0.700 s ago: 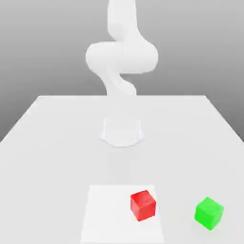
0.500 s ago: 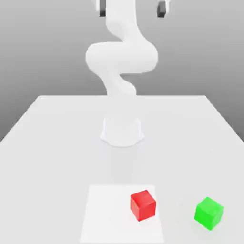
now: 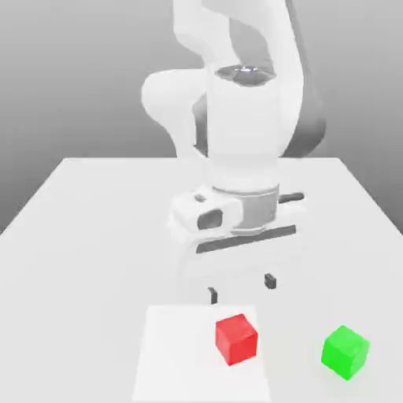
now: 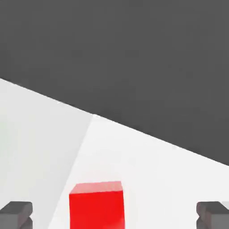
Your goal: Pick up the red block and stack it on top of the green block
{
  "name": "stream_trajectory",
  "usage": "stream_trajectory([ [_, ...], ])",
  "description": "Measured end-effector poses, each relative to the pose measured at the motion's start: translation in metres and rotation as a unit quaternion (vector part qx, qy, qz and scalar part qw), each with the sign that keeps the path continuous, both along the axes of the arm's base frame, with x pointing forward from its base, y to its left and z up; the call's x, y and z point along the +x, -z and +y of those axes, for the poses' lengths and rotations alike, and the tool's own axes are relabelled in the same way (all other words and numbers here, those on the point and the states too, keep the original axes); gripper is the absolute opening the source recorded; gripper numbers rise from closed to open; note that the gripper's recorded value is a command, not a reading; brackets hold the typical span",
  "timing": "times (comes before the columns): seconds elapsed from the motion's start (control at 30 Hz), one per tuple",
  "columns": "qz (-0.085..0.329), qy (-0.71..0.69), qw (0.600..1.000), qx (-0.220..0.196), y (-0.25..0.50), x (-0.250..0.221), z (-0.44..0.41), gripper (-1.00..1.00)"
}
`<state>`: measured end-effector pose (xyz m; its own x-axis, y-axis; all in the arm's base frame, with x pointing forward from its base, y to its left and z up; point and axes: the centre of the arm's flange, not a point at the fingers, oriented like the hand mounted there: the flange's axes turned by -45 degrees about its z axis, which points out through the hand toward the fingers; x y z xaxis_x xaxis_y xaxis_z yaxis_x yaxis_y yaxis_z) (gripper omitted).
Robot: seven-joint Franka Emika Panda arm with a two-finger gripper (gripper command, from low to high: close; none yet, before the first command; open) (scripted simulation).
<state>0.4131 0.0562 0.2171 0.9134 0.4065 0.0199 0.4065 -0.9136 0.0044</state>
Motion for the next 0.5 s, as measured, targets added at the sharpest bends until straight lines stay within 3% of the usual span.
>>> stream_trajectory([
  [0.17, 0.01, -0.004, 1.0, -0.002, 0.058, -0.004, -0.001, 0.0],
  [0.2, 0.01, -0.004, 1.0, -0.002, 0.068, -0.005, -0.001, -1.0],
  [0.5, 0.01, -0.004, 1.0, -0.002, 0.053, -0.004, 0.0, -1.0],
])
